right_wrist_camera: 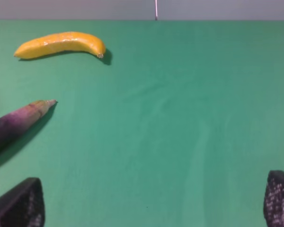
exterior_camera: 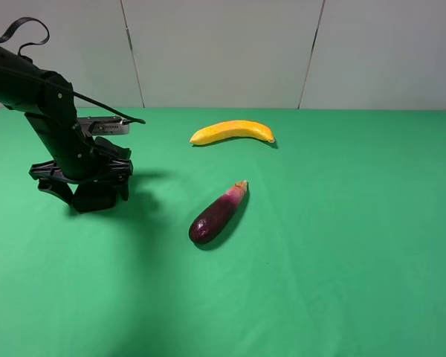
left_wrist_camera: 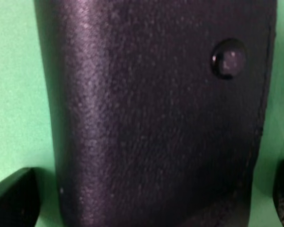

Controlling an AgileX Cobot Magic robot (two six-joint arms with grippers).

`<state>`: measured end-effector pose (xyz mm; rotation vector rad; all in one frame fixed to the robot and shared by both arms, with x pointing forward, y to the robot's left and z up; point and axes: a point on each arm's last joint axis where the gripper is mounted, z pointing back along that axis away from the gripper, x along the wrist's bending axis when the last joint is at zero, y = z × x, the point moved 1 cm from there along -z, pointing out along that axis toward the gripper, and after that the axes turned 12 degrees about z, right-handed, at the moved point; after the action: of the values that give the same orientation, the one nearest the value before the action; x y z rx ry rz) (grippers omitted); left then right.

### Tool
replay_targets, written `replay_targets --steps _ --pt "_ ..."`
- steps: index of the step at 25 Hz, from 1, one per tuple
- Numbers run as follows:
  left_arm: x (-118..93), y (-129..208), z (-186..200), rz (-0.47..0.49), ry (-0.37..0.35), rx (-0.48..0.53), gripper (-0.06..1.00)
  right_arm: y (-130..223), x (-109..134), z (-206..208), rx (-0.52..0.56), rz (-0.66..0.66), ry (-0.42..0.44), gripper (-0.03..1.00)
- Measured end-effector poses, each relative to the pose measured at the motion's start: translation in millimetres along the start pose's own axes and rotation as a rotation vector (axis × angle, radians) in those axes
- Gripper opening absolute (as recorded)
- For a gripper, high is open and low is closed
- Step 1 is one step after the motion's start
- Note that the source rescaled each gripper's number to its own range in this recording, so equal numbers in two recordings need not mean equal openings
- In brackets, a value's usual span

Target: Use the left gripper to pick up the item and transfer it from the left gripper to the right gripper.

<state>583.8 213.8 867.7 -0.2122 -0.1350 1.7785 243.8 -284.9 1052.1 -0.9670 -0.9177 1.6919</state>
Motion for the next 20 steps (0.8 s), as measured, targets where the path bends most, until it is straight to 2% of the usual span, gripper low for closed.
replay_targets --steps 2,4,10,11,20 --pt "0.3 0.2 -0.6 -0.003 -0.003 0.002 0.87 0.0 0.0 0.0 0.000 0.000 0.000 1.00" --pt "0.6 0.1 -0.6 -0.009 -0.006 0.001 0.72 0.0 0.0 0.0 0.000 0.000 0.000 1.00" --pt "0.5 -0.2 -0.6 -0.010 -0.005 -0.002 0.18 0.0 0.0 0.0 0.000 0.000 0.000 1.00" --pt "0.4 -0.3 -0.6 -0.010 -0.004 -0.003 0.12 0.0 0.0 0.0 0.000 0.000 0.000 1.00" --pt "0.4 -0.3 -0.6 -0.011 -0.004 -0.003 0.09 0.0 0.0 0.0 0.000 0.000 0.000 1.00"
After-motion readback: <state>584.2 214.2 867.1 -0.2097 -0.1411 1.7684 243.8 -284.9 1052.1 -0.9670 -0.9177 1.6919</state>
